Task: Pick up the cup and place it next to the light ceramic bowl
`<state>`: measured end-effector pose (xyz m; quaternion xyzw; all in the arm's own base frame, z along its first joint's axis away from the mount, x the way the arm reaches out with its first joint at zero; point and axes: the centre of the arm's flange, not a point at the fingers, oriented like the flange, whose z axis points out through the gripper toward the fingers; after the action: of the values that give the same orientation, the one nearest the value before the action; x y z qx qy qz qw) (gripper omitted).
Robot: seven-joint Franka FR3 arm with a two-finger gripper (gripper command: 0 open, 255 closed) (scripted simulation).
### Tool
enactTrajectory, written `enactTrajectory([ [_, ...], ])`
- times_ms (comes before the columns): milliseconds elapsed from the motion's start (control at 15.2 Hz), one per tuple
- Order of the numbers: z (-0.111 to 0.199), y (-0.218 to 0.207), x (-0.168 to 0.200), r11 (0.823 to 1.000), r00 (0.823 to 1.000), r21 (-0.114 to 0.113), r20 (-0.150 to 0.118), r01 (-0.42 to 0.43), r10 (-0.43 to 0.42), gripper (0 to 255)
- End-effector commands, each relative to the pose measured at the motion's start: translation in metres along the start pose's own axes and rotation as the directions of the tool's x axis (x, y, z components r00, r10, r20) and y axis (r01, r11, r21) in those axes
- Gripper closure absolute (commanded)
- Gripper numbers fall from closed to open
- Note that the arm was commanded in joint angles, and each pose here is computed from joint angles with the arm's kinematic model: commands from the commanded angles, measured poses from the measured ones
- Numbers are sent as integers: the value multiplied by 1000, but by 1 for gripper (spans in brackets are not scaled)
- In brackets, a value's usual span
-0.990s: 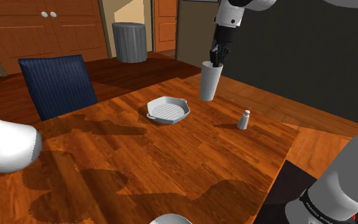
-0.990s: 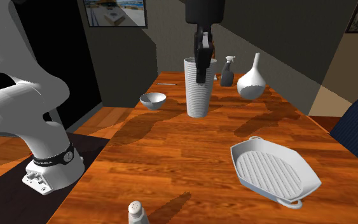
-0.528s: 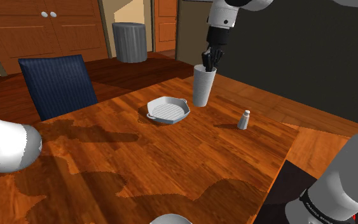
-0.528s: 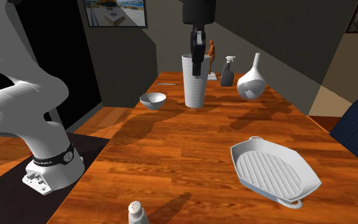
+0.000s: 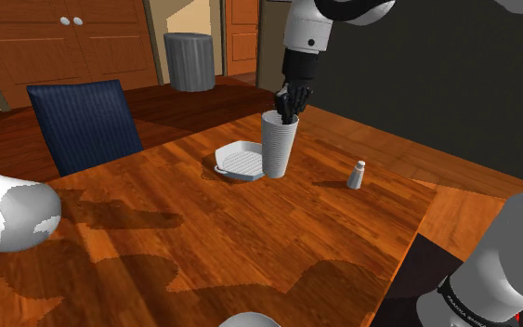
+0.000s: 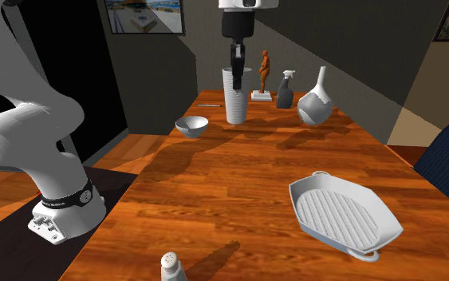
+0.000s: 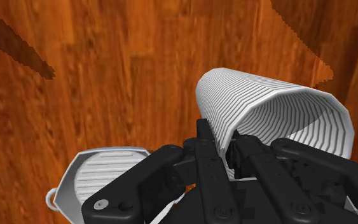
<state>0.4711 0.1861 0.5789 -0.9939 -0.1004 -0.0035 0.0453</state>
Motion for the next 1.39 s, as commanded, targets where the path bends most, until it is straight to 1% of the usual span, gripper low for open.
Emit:
enactTrajectory([
  [0,6,-27,-1,1000,1000,0,0,-1,1,255],
  [1320,61,-283,-35,1000,1000,0,0,-1,1,255],
])
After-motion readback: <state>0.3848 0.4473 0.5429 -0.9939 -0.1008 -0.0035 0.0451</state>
